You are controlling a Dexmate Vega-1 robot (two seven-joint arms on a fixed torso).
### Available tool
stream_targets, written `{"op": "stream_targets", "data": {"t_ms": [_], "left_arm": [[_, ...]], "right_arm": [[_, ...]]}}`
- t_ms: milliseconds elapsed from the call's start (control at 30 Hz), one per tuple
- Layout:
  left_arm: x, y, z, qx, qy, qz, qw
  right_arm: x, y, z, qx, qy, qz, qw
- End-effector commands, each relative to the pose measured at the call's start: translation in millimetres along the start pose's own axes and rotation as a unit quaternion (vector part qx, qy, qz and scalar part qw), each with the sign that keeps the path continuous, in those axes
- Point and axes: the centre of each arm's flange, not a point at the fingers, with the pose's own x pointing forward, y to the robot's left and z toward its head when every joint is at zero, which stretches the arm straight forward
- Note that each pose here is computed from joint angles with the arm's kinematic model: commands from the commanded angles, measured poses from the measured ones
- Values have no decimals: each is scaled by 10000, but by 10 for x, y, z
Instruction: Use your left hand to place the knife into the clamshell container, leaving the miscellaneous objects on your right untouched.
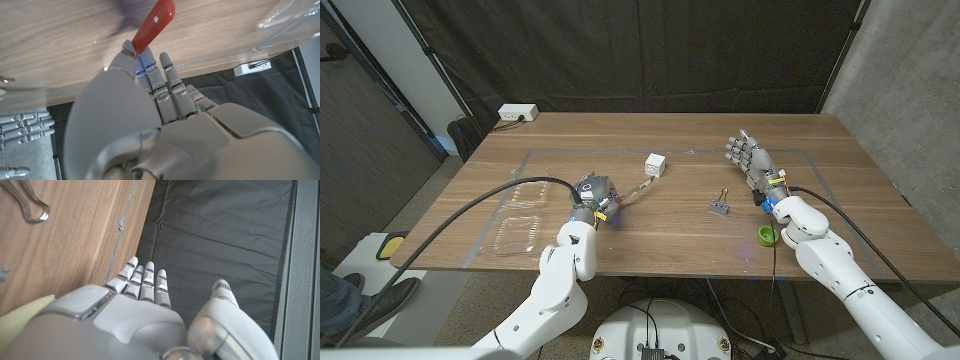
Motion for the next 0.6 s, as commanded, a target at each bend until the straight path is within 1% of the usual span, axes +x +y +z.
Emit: {"op": "stream_targets", "data": {"t_ms": [33,200,333,600], "left_arm": [[45,55,-214,-238,43,430,9988],[35,74,-281,-208,118,413,9989],[29,91,-381,-163,102,477,9987],[95,144,-607,-81,131,803,9966]], "right_arm": [[44,36,-17,0,29,54,10000],[32,35,-24,6,54,26,10000],[37,37,-32,11,59,17,10000],[94,67,-68,32,106,79,9999]]}}
